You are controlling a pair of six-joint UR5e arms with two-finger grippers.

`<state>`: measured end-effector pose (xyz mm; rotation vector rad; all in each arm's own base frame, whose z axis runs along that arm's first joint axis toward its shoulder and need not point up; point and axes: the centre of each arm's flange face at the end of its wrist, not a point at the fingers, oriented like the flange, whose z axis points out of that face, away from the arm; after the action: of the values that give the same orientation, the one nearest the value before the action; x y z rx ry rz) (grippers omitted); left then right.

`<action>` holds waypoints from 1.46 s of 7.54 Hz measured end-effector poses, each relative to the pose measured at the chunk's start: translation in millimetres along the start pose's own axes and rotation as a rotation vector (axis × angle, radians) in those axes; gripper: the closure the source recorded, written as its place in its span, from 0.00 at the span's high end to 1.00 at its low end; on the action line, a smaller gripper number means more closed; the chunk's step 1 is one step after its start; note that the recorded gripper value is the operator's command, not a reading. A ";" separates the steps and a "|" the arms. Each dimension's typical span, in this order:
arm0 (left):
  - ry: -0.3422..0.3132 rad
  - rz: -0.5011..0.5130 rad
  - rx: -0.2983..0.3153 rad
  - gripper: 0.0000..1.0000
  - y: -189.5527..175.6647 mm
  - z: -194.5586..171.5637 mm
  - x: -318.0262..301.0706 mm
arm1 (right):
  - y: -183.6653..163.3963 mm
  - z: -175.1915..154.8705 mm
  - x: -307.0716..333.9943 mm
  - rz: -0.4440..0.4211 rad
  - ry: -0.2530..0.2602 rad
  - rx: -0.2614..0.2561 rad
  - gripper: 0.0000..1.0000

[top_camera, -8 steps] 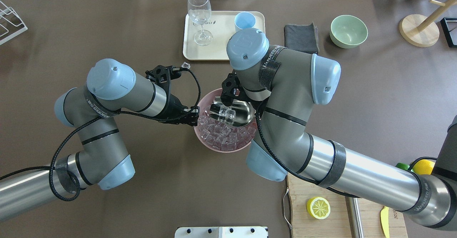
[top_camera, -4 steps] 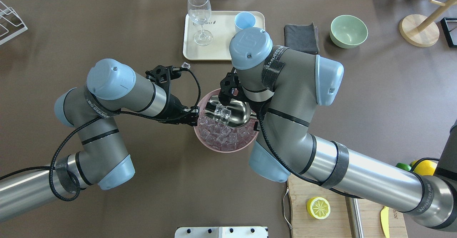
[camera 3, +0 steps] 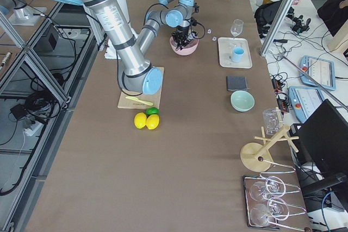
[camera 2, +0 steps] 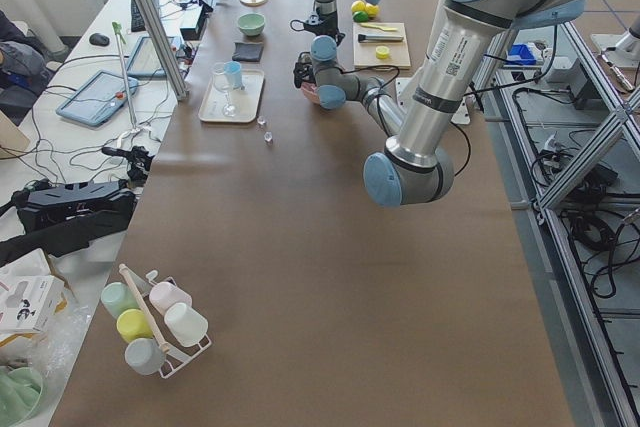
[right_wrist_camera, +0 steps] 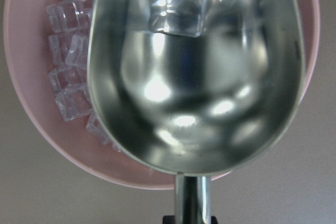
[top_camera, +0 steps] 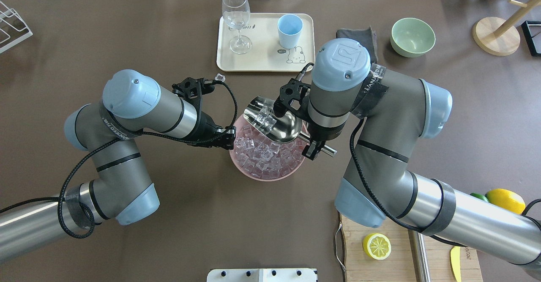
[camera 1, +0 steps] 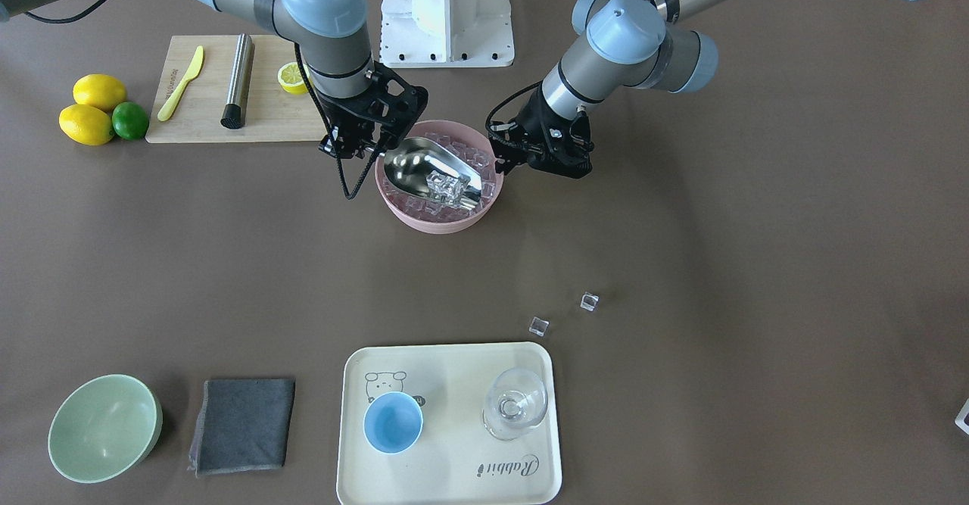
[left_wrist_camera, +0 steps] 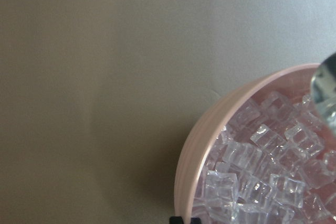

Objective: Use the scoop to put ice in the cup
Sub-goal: 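Carry the scoop of ice with the right gripper to the blue cup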

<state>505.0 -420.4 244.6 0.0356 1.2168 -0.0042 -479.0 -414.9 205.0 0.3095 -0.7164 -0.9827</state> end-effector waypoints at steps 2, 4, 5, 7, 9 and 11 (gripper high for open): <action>0.000 0.001 0.000 0.08 0.1 -0.1 -0.2 | 9.6 -22.6 19.7 0.114 -0.034 0.102 0.00; 0.000 0.001 0.000 0.08 0.2 -0.2 -0.2 | 16.1 -49.6 39.3 0.193 -0.059 0.254 0.00; 0.000 0.001 0.000 0.08 0.1 -0.1 -0.3 | 18.1 -58.0 45.0 0.194 -0.062 0.315 0.00; 0.001 0.002 0.000 0.08 0.2 -0.2 -0.2 | 19.6 -67.8 51.3 0.184 -0.046 0.401 0.00; 0.001 0.002 0.000 0.08 0.1 -0.1 -0.3 | 23.8 -59.1 63.3 0.227 -0.034 0.379 0.00; 0.001 0.002 0.000 0.08 0.1 -0.1 -0.3 | 33.3 -43.4 114.0 0.335 -0.037 0.278 0.00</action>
<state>504.9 -420.3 244.9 0.0370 1.2175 -0.0026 -387.9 -496.2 237.9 0.3987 -0.9076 -0.5719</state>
